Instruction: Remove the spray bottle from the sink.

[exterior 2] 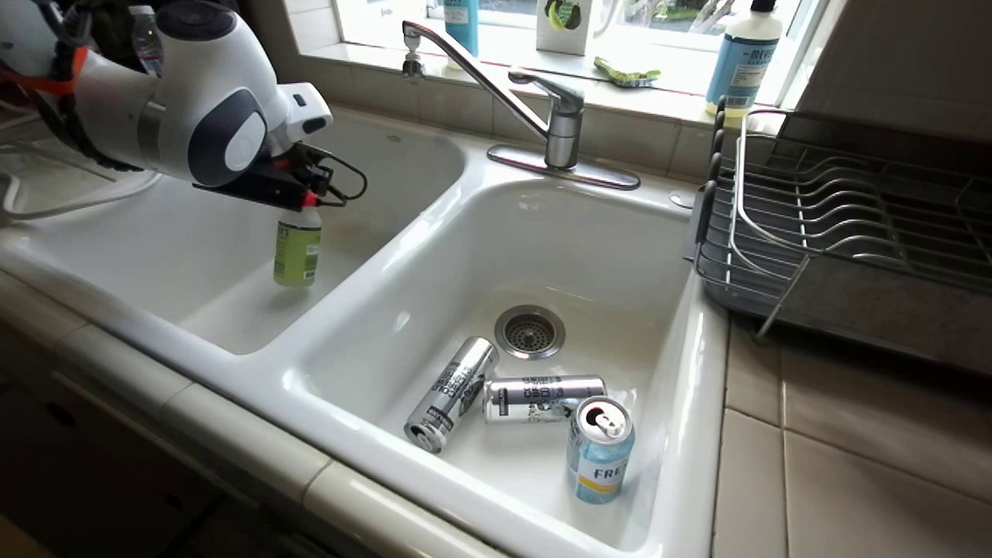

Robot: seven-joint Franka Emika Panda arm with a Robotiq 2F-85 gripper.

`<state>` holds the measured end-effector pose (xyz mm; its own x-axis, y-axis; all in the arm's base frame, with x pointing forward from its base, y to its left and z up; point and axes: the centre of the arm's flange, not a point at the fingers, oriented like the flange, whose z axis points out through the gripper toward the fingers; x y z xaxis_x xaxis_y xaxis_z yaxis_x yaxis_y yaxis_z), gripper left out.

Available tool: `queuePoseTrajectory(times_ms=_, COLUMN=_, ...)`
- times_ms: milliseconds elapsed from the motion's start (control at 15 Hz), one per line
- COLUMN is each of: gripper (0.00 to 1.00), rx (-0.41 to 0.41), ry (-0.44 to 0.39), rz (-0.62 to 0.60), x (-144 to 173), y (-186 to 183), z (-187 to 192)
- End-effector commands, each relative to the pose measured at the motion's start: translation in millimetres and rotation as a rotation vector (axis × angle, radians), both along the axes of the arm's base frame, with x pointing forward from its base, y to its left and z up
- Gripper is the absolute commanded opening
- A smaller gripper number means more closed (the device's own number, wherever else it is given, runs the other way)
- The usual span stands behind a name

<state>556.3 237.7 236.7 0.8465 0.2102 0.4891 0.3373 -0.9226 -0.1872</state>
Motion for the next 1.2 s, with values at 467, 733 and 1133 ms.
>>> queuePoseTrajectory(times_ms=467, gripper=0.44, rx=0.019, ry=-0.255, rz=0.006, x=-20.7, y=5.0, z=76.6)
queuePoseTrajectory(times_ms=733, gripper=0.44, rx=0.01, ry=-0.281, rz=0.003, x=-27.3, y=2.6, z=93.1)
queuePoseTrajectory(times_ms=1133, gripper=0.19, rx=-0.048, ry=-0.449, rz=0.082, x=-24.8, y=14.1, z=153.4)
